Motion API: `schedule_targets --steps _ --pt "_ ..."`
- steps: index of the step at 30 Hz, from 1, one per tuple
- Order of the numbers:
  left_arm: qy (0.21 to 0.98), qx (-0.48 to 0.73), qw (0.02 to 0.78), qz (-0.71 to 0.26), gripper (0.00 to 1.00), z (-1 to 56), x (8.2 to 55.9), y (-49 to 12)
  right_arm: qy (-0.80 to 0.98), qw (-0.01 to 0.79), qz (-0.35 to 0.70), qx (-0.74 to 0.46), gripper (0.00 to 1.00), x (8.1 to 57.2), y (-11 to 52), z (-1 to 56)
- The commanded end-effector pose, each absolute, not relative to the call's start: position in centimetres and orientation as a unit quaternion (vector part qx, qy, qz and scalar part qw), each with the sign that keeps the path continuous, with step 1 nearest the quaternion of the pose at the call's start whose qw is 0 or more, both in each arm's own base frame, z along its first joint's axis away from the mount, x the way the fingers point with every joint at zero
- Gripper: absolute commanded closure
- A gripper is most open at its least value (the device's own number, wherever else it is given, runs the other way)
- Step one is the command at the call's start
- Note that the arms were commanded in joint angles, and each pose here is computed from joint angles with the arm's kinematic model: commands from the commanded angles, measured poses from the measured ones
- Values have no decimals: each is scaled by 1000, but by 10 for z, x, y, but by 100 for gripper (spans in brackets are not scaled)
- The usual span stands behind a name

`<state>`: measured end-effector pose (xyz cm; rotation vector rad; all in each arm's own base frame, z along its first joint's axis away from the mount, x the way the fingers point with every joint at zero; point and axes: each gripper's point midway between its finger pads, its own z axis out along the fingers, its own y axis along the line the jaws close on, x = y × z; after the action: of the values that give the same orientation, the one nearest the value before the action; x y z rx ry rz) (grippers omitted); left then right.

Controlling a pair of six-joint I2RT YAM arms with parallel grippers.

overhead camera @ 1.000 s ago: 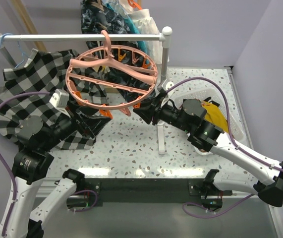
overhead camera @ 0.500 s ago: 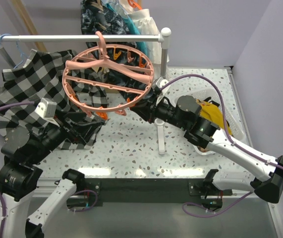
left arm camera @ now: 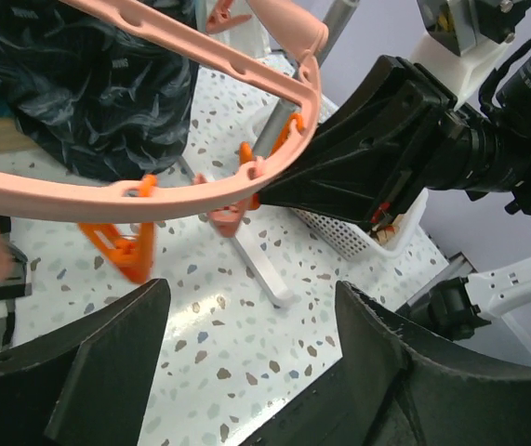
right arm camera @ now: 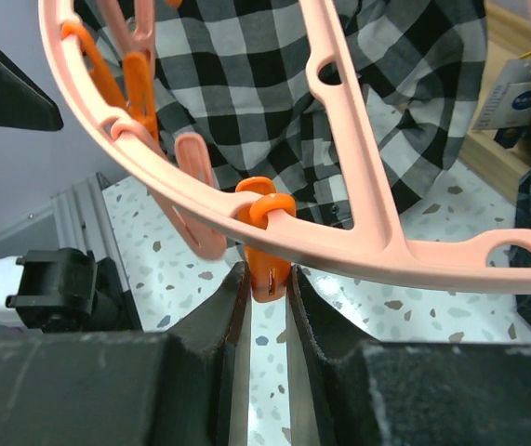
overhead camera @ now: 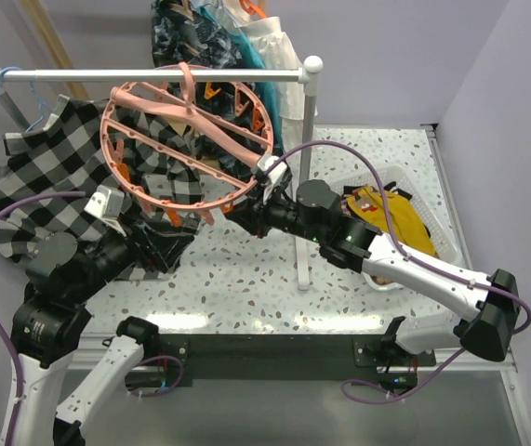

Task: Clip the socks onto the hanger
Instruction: Open the clamp at the hanger.

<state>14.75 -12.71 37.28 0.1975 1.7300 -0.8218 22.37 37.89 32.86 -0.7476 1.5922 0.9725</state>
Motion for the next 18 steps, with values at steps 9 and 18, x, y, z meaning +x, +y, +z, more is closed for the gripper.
schedule_targets --steps 9,18 --pt "682 110 550 -470 38 405 147 -164 646 552 420 -318 100 209 393 366" --pt "676 105 547 -483 39 412 162 -172 629 552 438 -328 100 199 393 388"
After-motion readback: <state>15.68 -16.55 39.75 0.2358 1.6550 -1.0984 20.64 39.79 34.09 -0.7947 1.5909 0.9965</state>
